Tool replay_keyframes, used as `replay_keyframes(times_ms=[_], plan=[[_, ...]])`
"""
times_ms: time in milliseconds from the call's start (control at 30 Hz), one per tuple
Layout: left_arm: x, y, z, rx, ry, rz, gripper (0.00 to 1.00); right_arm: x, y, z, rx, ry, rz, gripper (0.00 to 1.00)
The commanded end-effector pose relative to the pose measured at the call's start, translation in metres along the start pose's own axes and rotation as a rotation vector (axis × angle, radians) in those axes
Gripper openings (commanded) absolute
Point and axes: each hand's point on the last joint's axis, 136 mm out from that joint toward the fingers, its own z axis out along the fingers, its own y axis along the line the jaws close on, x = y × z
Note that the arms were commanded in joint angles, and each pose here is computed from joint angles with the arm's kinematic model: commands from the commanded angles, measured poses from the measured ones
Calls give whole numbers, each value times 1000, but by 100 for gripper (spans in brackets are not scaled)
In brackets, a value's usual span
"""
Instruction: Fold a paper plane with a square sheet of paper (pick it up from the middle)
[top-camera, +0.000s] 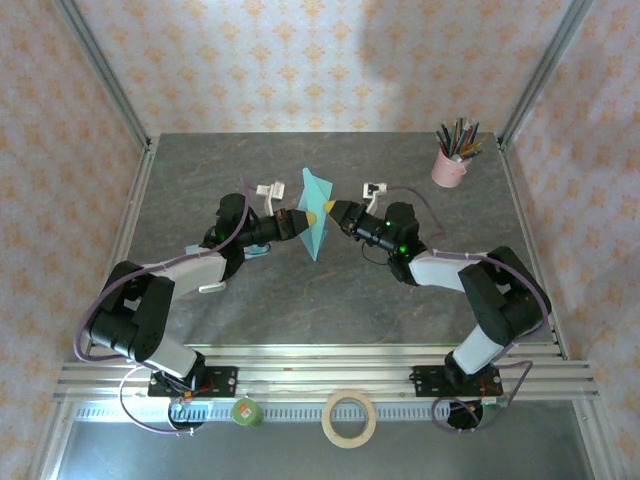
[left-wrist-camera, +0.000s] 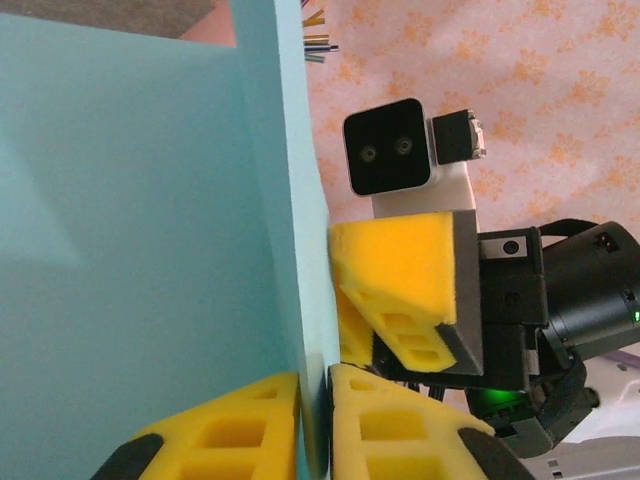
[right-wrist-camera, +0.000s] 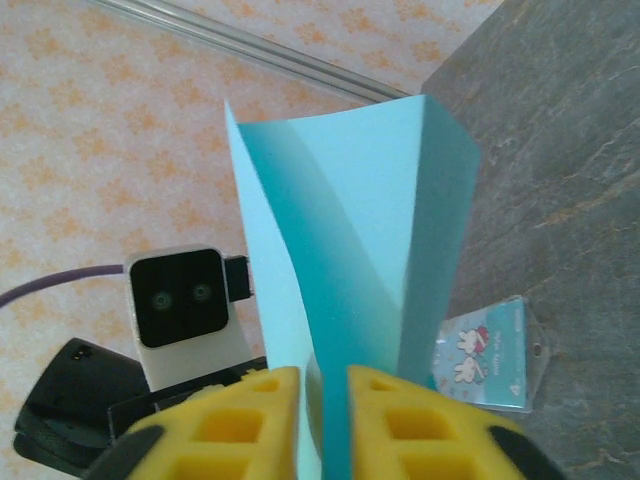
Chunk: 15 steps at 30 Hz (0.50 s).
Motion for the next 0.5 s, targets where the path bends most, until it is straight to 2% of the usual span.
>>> replay_keyframes(times_ms=[0, 200, 333, 467], plan=[[-2, -8, 3, 9, 15, 56, 14, -8, 9, -9, -3, -21, -46, 27], [-4, 3, 3, -57, 18, 76, 12, -27, -10, -30, 143, -129, -36, 45], [-10, 24, 1, -219, 37, 114, 10, -42, -24, -50, 281, -228, -64, 50], [-20, 53, -10, -459, 60, 174, 10, -55, -30, -72, 414, -307, -124, 54]])
